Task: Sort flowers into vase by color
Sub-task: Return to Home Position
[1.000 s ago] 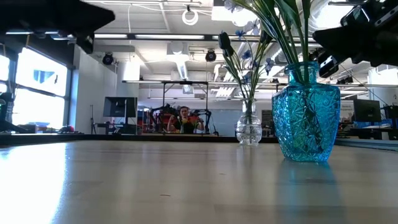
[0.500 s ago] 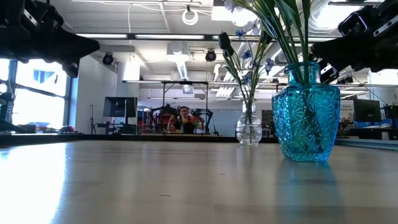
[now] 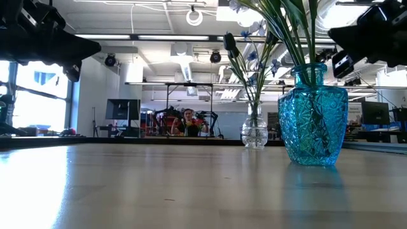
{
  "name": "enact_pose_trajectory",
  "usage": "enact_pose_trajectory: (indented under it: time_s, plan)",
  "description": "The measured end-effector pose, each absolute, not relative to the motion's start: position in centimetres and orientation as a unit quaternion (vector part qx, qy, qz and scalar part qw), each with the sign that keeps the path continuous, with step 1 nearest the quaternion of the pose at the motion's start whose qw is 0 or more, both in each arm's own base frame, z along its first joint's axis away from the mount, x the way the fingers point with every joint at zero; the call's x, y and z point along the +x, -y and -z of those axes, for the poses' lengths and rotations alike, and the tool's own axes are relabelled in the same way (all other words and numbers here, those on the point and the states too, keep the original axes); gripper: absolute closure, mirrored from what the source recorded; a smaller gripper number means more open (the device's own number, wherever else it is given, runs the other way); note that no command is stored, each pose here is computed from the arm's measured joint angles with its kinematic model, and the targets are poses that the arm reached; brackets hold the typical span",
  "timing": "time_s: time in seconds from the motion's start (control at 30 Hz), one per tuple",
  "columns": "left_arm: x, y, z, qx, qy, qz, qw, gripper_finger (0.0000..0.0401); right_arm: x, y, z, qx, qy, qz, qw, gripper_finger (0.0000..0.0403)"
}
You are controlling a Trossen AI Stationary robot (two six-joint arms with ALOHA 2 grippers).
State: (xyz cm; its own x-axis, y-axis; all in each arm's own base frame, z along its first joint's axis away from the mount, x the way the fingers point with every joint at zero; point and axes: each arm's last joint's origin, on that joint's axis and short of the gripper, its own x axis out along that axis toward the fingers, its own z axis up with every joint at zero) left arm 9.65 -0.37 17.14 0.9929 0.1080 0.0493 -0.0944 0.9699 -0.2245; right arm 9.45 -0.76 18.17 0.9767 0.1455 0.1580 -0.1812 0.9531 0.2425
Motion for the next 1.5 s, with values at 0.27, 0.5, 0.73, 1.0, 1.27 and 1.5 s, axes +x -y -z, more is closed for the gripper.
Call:
enact_pose_trajectory:
  time_s: [0.27, 0.5, 0.73, 1.0, 1.27, 1.5]
  plan:
    - [9.7, 0.4, -17.1, -0.095, 0.029, -0.051, 0.994, 0.0388, 9.5, 0.3, -18.4, 0.098, 0.095, -0.028, 0.990, 0.0403]
    - [9.7, 0.3, -17.2, -0.068, 0.030, -0.066, 0.995, 0.0388, 9.7, 0.0, -17.0, 0.052, 0.022, 0.049, 0.997, 0.0403]
    - [9.7, 0.3, -17.2, -0.063, 0.030, -0.070, 0.995, 0.0388, 9.8, -0.1, -16.8, 0.036, 0.013, 0.037, 0.999, 0.0403]
    - [9.7, 0.3, -17.2, -0.055, 0.029, -0.070, 0.996, 0.0388, 9.8, -0.1, -16.8, 0.036, 0.013, 0.037, 0.999, 0.0402]
    - [9.7, 0.3, -17.2, -0.039, 0.028, -0.071, 0.996, 0.0388, 9.8, -0.1, -16.8, 0.036, 0.013, 0.037, 0.999, 0.0402]
    - [9.7, 0.3, -17.2, -0.055, 0.029, -0.071, 0.996, 0.0388, 9.8, -0.1, -16.8, 0.036, 0.013, 0.036, 0.999, 0.0402]
